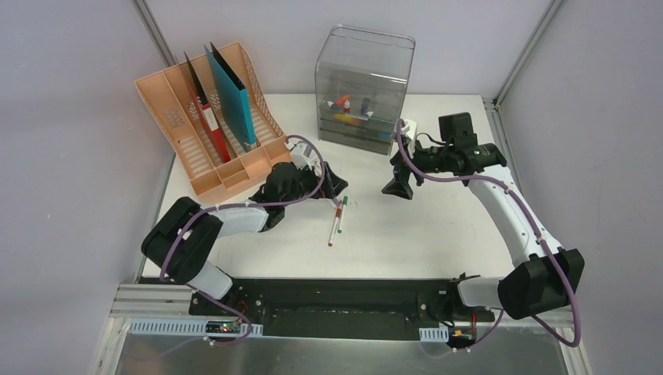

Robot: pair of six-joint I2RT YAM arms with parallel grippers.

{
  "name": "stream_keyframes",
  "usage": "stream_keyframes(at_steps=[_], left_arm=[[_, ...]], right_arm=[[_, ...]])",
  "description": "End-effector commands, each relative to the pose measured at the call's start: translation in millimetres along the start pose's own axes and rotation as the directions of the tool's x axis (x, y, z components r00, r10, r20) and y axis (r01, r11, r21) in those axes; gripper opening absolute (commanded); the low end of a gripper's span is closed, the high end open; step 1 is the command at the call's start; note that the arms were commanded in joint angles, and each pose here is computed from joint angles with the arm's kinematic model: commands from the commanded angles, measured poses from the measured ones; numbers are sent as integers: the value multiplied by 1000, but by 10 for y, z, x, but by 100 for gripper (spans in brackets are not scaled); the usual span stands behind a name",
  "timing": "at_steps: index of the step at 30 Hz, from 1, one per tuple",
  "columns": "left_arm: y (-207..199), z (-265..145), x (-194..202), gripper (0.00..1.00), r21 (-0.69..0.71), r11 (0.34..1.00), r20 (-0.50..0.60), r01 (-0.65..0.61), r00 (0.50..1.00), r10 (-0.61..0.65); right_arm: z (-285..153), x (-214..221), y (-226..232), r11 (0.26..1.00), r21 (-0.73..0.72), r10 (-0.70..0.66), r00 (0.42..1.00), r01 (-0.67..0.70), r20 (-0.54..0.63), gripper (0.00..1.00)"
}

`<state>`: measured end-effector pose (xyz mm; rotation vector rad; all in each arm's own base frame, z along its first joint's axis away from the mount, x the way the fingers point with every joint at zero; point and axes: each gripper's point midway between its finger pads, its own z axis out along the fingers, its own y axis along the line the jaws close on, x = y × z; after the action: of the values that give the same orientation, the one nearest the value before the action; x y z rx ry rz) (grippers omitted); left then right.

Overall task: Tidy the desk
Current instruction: Open the drawer in the storage box.

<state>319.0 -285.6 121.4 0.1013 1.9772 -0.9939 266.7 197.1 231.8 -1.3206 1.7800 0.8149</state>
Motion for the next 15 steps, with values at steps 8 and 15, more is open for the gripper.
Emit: stream_keyframes(at_steps=[8,15], left_arm=[[-137,294,-466,93,228,962,159,148,969,-187],[100,515,-525,90,129,969,197,211,952,-234]], right_arm=[[-34,-58,5,999,-8,-46,999,46,22,99],[-28,-39,14,999,-20,-41,999,41,21,99]])
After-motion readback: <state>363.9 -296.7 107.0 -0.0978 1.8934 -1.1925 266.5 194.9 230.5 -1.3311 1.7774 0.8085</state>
